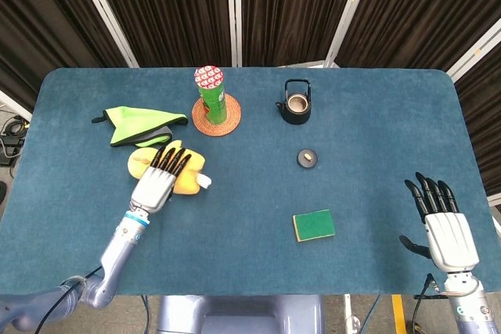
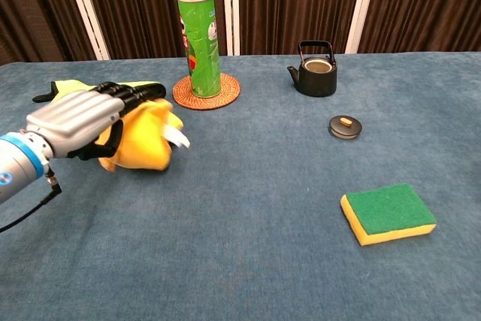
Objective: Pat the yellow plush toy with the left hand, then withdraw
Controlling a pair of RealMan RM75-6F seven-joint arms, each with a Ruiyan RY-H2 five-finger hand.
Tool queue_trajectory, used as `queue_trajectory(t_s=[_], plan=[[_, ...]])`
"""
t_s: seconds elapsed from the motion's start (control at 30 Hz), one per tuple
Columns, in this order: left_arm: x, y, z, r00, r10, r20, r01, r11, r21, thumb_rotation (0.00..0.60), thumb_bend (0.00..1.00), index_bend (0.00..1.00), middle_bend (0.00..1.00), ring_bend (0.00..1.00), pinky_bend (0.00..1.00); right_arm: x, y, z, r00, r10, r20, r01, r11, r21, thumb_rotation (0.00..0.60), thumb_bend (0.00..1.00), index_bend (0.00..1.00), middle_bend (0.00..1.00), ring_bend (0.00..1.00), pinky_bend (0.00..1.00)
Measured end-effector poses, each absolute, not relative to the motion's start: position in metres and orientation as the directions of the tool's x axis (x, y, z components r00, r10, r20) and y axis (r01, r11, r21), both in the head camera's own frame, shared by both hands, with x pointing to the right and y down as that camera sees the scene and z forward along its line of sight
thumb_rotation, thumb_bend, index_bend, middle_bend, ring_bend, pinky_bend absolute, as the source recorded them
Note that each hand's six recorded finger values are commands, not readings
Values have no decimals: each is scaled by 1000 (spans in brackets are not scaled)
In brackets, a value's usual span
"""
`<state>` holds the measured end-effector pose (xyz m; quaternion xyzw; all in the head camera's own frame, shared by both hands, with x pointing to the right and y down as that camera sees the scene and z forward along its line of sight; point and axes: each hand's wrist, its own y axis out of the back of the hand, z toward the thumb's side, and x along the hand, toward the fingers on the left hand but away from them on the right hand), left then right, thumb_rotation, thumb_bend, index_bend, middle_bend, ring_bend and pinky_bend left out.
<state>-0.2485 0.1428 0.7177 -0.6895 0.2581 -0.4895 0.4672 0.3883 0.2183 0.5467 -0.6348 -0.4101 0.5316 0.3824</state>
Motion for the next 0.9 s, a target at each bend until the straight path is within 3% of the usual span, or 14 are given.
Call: queue_trajectory(t_s=[0.47,0.67,0.73,0.9], plan=[[-284,155,688,340,-859,383,51,-389,-920,600,1000,0,0,0,0,388,218,547,98,927,-361,111,-371,-922,600,117,0,0,0,0],[-324,172,655,258,-908,331,42,-332,-942,600,999,0,0,0,0,385,220,548,108,927,-359,99,-369,-924,600,117,0,0,0,0],[-343,184,638,211,-927,311,38,-310,-950,600,918,0,0,0,0,385,220,548,108,928,-357,98,-368,-925,600,117,0,0,0,0],[-389,212,611,86,-954,288,63,-283,-957,600,306,0,0,0,0,384,219,547,111,929,-352,94,-362,-927,600,117,0,0,0,0]])
